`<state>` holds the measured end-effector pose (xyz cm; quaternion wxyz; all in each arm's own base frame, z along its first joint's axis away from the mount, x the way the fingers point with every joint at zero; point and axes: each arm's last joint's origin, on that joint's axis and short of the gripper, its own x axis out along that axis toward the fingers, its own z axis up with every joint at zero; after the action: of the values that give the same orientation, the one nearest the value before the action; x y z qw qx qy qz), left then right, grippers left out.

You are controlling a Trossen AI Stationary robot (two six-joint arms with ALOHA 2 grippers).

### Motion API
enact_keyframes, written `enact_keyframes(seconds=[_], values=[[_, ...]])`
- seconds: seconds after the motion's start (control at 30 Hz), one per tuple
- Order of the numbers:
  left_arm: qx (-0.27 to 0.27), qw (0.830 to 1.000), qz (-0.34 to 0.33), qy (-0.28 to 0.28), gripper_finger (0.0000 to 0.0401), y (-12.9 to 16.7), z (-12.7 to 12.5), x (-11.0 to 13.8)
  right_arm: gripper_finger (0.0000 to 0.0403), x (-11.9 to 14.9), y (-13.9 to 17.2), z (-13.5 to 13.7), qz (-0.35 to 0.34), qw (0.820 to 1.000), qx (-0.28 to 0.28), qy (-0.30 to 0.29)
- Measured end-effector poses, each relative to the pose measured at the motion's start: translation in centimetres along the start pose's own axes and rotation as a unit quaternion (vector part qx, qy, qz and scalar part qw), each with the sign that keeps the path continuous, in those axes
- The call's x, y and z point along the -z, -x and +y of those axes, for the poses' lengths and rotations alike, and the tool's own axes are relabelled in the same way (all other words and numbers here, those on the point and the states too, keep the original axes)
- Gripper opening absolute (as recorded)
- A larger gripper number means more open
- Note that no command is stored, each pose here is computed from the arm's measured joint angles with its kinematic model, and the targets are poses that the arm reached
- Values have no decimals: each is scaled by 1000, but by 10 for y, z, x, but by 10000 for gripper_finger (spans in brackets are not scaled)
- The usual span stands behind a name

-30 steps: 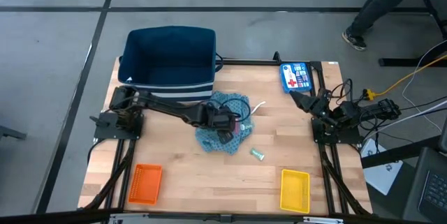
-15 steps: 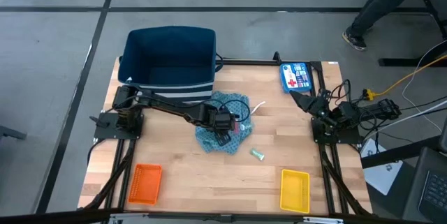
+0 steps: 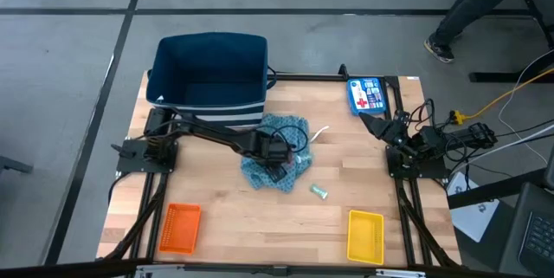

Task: Pick & Place Medicine items
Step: Put the bottom white rolled gauze into the orange bin

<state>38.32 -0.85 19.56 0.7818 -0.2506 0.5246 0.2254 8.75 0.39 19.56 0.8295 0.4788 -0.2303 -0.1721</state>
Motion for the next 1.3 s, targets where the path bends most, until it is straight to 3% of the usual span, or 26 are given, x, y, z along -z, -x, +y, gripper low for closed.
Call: enact_keyframes(seconds=[0.23, 0.43, 0.53, 0.67, 0.77, 1.07, 1.3], values=[[37, 998, -32, 38, 50, 35, 1, -4, 334, 0, 0, -1, -6, 1000, 7, 2], [81, 992, -77, 61, 48, 84, 6, -5, 334, 0, 0, -1, -3, 1000, 10, 8], [128, 988, -68, 44, 51, 111, 6, 4, 334, 1, 0, -1, -2, 1000, 9, 9], [192, 981, -20, -7, 49, 141, -1, 29, 334, 1, 0, -2, 4, 1000, 10, 12], [211, 977, 13, -29, 49, 156, -9, 51, 334, 2, 0, -3, 8, 1000, 15, 20], [194, 970, 139, -38, 53, 164, -40, 118, 334, 3, 0, -5, 3, 999, 24, 23], [183, 965, 184, -28, 54, 177, -56, 165, 334, 4, 0, -7, -1, 999, 40, 34]])
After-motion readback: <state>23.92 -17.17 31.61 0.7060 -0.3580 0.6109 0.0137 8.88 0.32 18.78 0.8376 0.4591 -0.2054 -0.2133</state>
